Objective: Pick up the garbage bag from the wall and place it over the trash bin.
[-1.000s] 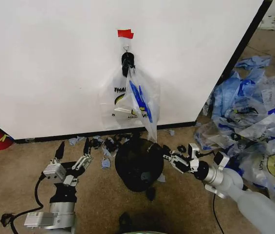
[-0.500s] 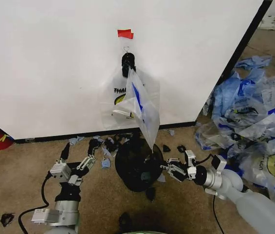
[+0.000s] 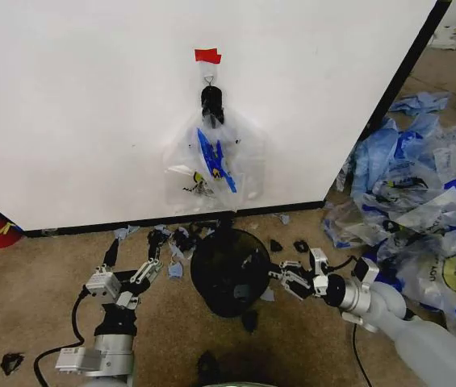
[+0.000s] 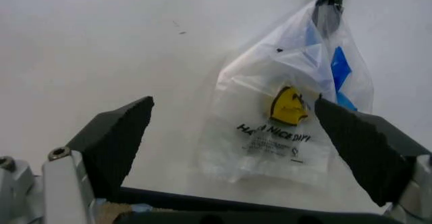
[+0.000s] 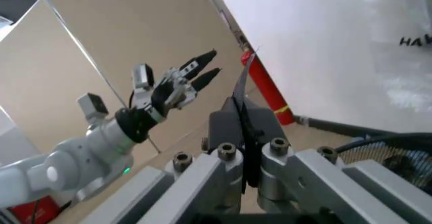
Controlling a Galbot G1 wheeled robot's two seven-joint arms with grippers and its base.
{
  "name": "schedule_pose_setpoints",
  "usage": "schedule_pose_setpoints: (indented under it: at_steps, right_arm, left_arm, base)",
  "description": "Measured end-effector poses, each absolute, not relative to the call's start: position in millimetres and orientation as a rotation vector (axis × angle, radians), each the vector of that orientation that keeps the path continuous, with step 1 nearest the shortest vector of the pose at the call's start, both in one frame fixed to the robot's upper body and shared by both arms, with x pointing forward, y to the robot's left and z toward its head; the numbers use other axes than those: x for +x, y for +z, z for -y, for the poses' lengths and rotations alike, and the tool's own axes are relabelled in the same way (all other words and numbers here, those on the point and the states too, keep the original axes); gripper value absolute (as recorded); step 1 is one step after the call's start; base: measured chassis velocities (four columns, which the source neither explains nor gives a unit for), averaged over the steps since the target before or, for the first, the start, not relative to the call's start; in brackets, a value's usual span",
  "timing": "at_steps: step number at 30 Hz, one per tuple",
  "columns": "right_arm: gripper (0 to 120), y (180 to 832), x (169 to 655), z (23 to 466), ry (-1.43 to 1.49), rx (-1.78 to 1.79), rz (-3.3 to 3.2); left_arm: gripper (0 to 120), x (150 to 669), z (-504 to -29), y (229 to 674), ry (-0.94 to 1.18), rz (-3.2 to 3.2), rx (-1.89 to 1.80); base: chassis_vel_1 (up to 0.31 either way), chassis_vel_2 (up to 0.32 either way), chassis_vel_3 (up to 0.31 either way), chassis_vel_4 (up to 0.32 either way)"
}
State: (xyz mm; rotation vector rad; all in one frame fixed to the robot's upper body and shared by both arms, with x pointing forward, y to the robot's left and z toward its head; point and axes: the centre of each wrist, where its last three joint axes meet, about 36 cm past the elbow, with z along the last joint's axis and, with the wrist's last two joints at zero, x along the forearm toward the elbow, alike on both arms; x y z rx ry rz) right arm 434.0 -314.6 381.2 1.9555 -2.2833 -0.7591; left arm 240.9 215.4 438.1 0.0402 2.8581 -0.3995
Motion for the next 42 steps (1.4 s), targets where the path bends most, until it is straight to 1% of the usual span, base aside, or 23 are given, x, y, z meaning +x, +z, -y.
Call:
schedule_pose_setpoints:
  at_steps: [7, 9, 10, 12, 13, 16, 18, 19, 20, 22, 25, 26, 27, 30, 33, 34, 36, 38, 40, 41, 42]
  right_arm:
    - [0, 376, 435, 323, -0.734, 1.882, 2.370]
    - [0, 375, 436, 338, -0.716, 1.784, 2.477]
    - [0, 377, 438, 348, -0.704, 1.706, 2.550]
    - [0, 383, 441, 379, -0.608, 1.399, 2.763]
    - [0, 383, 441, 379, -0.608, 1.399, 2.763]
    - [0, 393, 439, 402, -0.450, 1.011, 2.913]
    - [0, 396, 437, 408, -0.319, 0.825, 2.962]
    - [0, 396, 437, 408, -0.319, 0.825, 2.962]
    - [0, 397, 436, 409, -0.238, 0.714, 2.979]
    - [7, 401, 434, 409, -0.159, 0.614, 2.967]
    - [20, 401, 431, 407, 0.061, 0.429, 2.953]
    - [20, 401, 431, 407, 0.061, 0.429, 2.953]
    - [24, 401, 430, 405, 0.087, 0.384, 2.944]
    - [37, 401, 429, 398, 0.155, 0.252, 2.915]
    - [50, 400, 429, 395, 0.213, 0.194, 2.905]
    - [50, 400, 429, 395, 0.213, 0.194, 2.905]
    - [57, 400, 428, 393, 0.227, 0.167, 2.908]
    - [67, 399, 428, 392, 0.229, 0.156, 2.925]
    - [74, 399, 428, 392, 0.220, 0.168, 2.949]
    - [74, 399, 428, 392, 0.220, 0.168, 2.949]
    - [80, 399, 429, 392, 0.210, 0.186, 2.963]
  left_arm:
    - [94, 239, -214, 439, -0.400, -2.858, 0.039]
    - [94, 238, -213, 439, -0.404, -2.860, 0.040]
    - [94, 237, -213, 439, -0.406, -2.861, 0.042]
    - [94, 238, -211, 438, -0.409, -2.863, 0.050]
    - [94, 238, -211, 438, -0.409, -2.863, 0.050]
    - [94, 239, -210, 436, -0.410, -2.867, 0.063]
    - [94, 240, -210, 435, -0.410, -2.871, 0.069]
    - [94, 240, -210, 435, -0.410, -2.871, 0.069]
    - [94, 240, -210, 434, -0.409, -2.874, 0.073]
    - [94, 240, -210, 433, -0.407, -2.877, 0.077]
    - [94, 242, -211, 432, -0.403, -2.881, 0.080]
    - [94, 242, -211, 432, -0.403, -2.881, 0.080]
    - [94, 242, -211, 431, -0.402, -2.881, 0.081]
    - [94, 243, -213, 431, -0.399, -2.886, 0.083]
    - [94, 244, -214, 430, -0.396, -2.889, 0.089]
    - [94, 244, -214, 430, -0.396, -2.889, 0.089]
    - [94, 245, -214, 430, -0.397, -2.890, 0.093]
    - [94, 246, -213, 429, -0.399, -2.895, 0.097]
    - [94, 247, -212, 429, -0.400, -2.897, 0.100]
    - [94, 247, -212, 429, -0.400, -2.897, 0.100]
    - [94, 247, -212, 429, -0.401, -2.897, 0.100]
  base:
    - [0.000, 0.000, 0.000, 0.000]
    - [0.000, 0.000, 0.000, 0.000]
    - [0.000, 0.000, 0.000, 0.000]
    - [0.000, 0.000, 0.000, 0.000]
    - [0.000, 0.000, 0.000, 0.000]
    - [0.000, 0.000, 0.000, 0.000]
    - [0.000, 0.000, 0.000, 0.000]
    - [0.000, 0.000, 0.000, 0.000]
    - [0.000, 0.000, 0.000, 0.000]
    - [0.000, 0.000, 0.000, 0.000]
    - [0.000, 0.000, 0.000, 0.000]
    - [0.000, 0.000, 0.000, 0.000]
    - [0.000, 0.000, 0.000, 0.000]
    - [0.000, 0.000, 0.000, 0.000]
    - [0.000, 0.000, 0.000, 0.000]
    - [0.000, 0.000, 0.000, 0.000]
    - [0.000, 0.000, 0.000, 0.000]
    - [0.000, 0.000, 0.000, 0.000]
    - [0.000, 0.000, 0.000, 0.000]
    - [0.000, 0.000, 0.000, 0.000]
    - [0.000, 0.000, 0.000, 0.000]
